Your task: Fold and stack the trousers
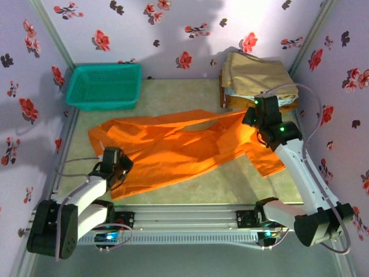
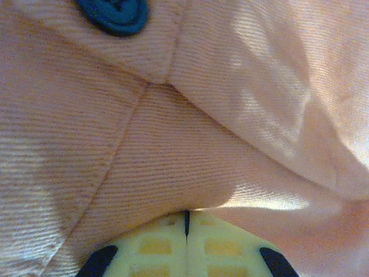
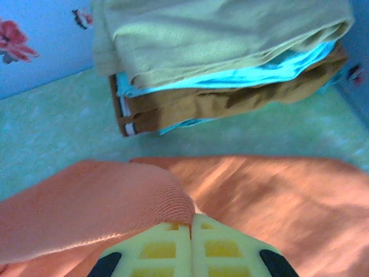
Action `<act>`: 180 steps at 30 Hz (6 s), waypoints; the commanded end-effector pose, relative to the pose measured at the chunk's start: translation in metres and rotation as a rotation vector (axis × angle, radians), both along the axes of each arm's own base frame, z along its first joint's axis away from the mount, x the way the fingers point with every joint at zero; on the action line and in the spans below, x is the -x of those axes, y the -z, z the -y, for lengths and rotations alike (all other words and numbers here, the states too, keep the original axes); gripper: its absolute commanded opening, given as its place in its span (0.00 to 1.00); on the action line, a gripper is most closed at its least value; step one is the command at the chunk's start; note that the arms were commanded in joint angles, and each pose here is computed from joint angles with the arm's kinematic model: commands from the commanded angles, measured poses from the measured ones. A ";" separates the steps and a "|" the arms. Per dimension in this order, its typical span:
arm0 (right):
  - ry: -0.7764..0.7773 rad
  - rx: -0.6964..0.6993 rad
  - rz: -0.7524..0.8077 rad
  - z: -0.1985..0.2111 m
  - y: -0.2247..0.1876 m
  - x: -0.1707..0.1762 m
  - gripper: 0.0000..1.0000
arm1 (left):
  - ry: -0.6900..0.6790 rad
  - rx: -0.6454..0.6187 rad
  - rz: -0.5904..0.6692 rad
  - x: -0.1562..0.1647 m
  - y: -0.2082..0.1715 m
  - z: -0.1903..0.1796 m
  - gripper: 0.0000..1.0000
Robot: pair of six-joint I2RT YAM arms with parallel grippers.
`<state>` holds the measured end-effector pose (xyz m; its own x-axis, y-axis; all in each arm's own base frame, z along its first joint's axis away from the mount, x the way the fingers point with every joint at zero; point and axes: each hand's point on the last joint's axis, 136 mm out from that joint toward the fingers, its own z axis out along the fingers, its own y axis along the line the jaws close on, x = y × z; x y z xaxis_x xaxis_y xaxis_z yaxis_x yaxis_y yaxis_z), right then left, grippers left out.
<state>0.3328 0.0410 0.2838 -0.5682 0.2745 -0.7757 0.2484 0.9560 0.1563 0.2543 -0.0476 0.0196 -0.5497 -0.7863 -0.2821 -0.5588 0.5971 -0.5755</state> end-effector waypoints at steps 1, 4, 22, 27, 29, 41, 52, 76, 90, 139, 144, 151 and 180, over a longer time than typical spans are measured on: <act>0.075 0.115 0.031 0.023 -0.022 0.006 0.00 | -0.046 -0.036 -0.108 0.017 0.018 -0.023 0.00; 0.076 0.117 0.032 0.025 -0.022 0.010 0.00 | -0.095 -0.019 -0.111 0.012 0.012 -0.040 0.00; -0.047 0.184 -0.008 -0.012 -0.027 -0.121 0.00 | -0.337 0.179 0.057 -0.051 -0.041 -0.118 0.00; 0.100 0.184 -0.107 0.025 -0.018 -0.181 0.57 | -0.231 0.160 0.081 -0.059 -0.061 -0.099 0.00; 0.134 0.172 -0.116 0.029 -0.026 -0.187 0.64 | -0.180 0.156 0.089 -0.058 -0.067 -0.084 0.00; -0.089 -0.085 -0.254 -0.054 0.090 -0.014 0.58 | 0.178 0.084 0.099 -0.003 -0.084 0.038 0.51; -0.139 -0.124 -0.608 -0.063 0.222 0.125 0.66 | 0.152 -0.003 -0.031 0.009 0.001 0.034 0.48; -0.163 -0.139 -0.662 -0.069 0.241 0.147 0.00 | 0.003 -0.021 -0.045 0.001 -0.004 -0.030 0.42; -0.126 -0.168 -0.210 -0.033 0.038 0.060 0.00 | -0.072 0.001 0.026 -0.019 -0.044 -0.060 0.35; 0.270 0.033 -0.544 0.060 0.189 0.043 0.00 | 0.297 0.019 0.053 -0.016 -0.042 0.047 0.57; 0.586 0.008 -0.404 0.148 0.133 0.073 0.00 | 0.300 0.035 0.075 -0.022 -0.050 0.051 0.56; 0.820 -0.229 -0.189 0.201 0.087 0.096 0.98 | 0.360 0.032 0.089 -0.027 -0.074 0.058 0.66; -0.025 -0.311 -0.838 -0.091 0.323 0.199 0.00 | 0.174 0.168 -0.240 0.080 0.012 0.031 0.51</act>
<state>0.2242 0.1839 0.0124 -0.8914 0.3870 -0.2358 0.2546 0.8581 0.4459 0.2241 -0.0775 0.0307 -0.7053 -0.6877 -0.1723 -0.4613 0.6297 -0.6250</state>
